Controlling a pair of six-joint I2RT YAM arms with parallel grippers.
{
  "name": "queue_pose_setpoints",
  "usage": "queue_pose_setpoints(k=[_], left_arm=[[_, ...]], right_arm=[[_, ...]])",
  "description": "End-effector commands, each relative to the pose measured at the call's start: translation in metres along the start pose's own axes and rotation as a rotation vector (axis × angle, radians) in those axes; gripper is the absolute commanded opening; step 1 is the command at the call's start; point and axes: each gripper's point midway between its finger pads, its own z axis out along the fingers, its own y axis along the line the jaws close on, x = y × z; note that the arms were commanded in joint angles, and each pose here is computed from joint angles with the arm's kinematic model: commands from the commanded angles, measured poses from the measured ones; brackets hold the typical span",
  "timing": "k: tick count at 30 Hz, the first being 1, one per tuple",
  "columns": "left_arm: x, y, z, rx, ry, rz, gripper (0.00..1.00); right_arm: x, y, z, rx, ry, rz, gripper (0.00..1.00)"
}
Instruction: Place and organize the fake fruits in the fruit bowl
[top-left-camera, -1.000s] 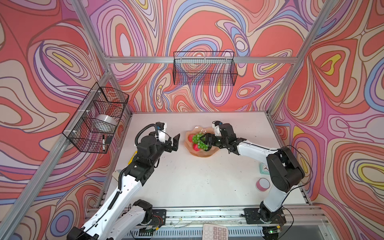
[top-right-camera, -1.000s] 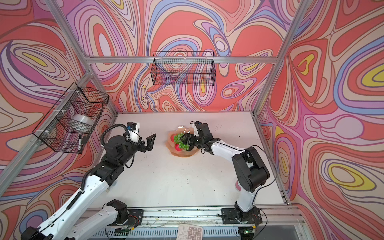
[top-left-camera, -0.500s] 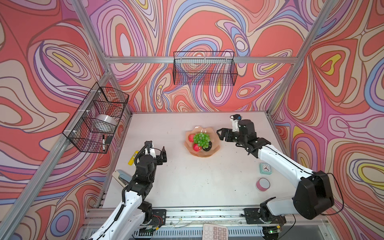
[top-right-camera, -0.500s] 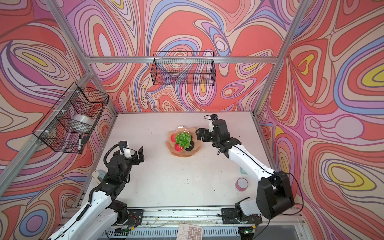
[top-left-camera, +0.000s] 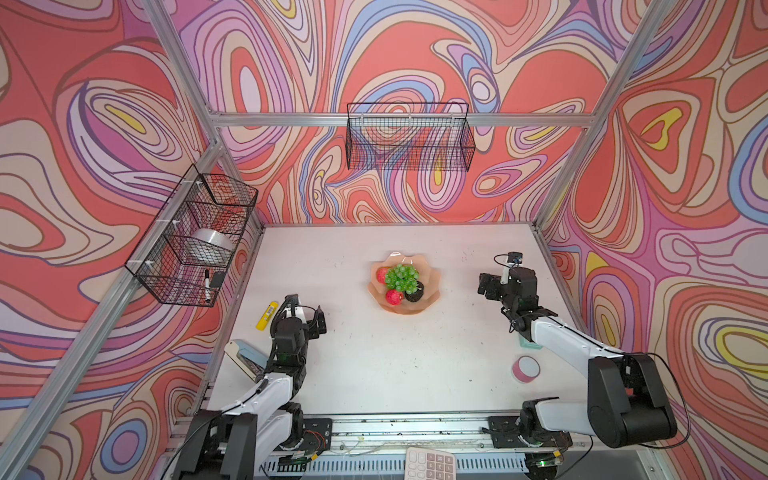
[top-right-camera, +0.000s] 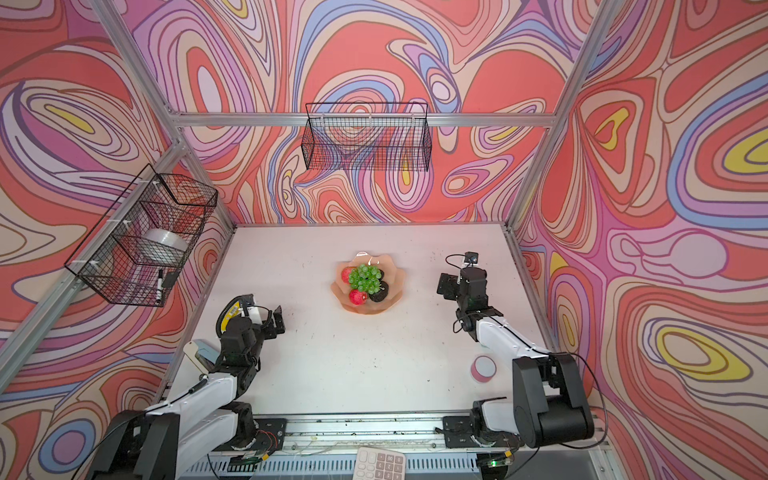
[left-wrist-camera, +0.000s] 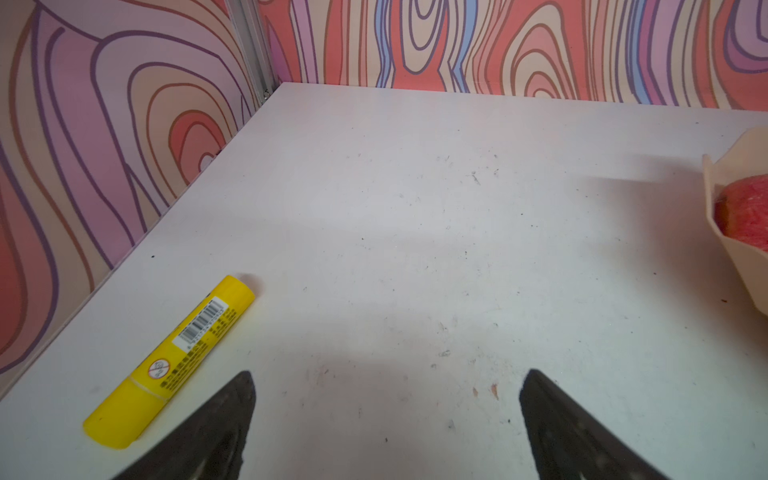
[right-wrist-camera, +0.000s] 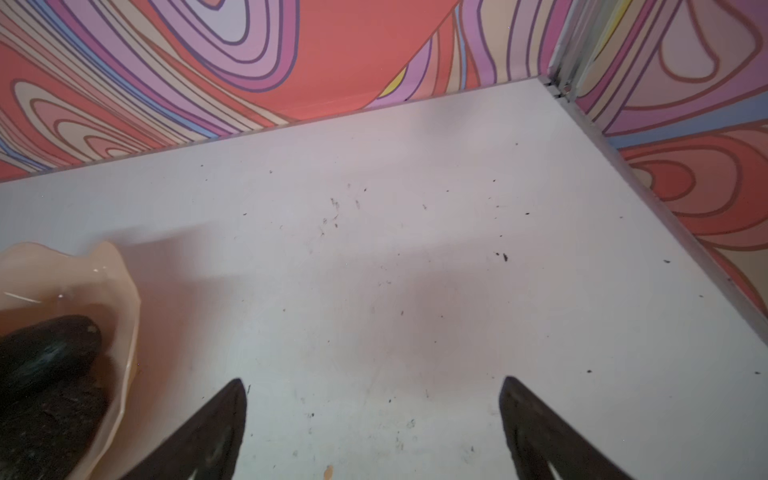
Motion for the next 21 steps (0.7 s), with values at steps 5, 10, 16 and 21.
queue_pose_setpoints(k=[5, 10, 16, 21], left_arm=[[-0.038, -0.014, 0.028, 0.076, -0.071, 0.046, 1.0], [-0.027, 0.006, 0.039, 0.066, -0.153, -0.035, 1.0], [-0.023, 0.012, 0.053, 0.062, -0.097, -0.068, 1.0], [-0.022, 0.01, 0.054, 0.07, -0.094, -0.065, 1.0]], right_arm=[[-0.003, -0.018, 0.018, 0.043, -0.168, -0.052, 0.98], [0.005, -0.014, 0.029, 0.012, -0.171, -0.095, 0.98], [0.013, -0.012, 0.026, -0.015, -0.247, -0.119, 0.98], [0.022, -0.015, 0.032, -0.008, -0.25, -0.117, 0.98]])
